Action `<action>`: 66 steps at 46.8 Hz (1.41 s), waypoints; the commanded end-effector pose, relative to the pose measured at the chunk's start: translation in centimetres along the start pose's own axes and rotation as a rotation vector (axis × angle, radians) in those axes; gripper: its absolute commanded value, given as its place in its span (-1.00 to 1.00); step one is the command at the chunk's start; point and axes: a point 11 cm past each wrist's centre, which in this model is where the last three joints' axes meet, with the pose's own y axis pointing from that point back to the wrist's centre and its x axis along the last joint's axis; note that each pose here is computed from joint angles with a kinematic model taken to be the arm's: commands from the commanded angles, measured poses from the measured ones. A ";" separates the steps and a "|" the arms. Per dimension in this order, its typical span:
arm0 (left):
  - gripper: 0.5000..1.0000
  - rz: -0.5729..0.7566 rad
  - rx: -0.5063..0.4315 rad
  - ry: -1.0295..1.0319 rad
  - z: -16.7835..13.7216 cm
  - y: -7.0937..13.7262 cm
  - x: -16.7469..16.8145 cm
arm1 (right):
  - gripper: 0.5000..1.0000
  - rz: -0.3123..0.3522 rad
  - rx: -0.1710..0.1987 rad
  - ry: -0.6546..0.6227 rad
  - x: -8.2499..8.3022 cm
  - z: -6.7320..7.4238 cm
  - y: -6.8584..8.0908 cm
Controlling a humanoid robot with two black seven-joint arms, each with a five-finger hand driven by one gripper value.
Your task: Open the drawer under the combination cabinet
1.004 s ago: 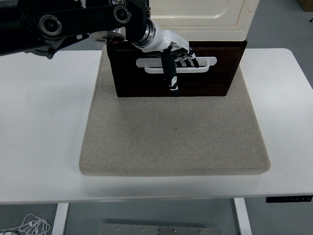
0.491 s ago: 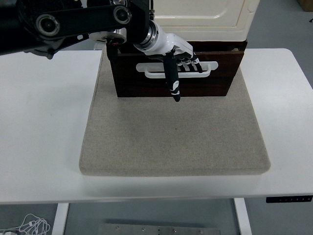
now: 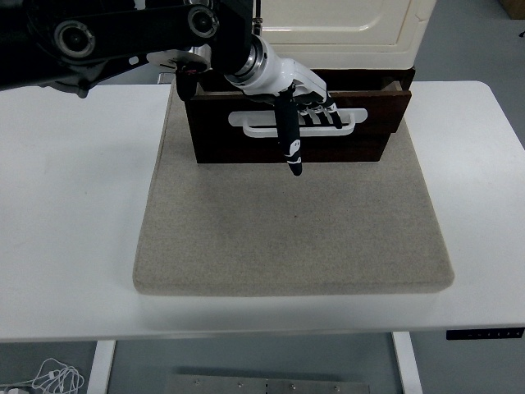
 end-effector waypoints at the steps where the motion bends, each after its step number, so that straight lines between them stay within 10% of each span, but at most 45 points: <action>1: 1.00 -0.001 -0.002 -0.001 0.0 0.1 0.1 | 0.70 0.000 0.000 0.000 0.0 0.0 0.0; 66: 1.00 -0.106 -0.083 -0.070 2.0 1.8 -0.8 | 0.70 0.000 0.000 0.000 0.0 0.0 0.0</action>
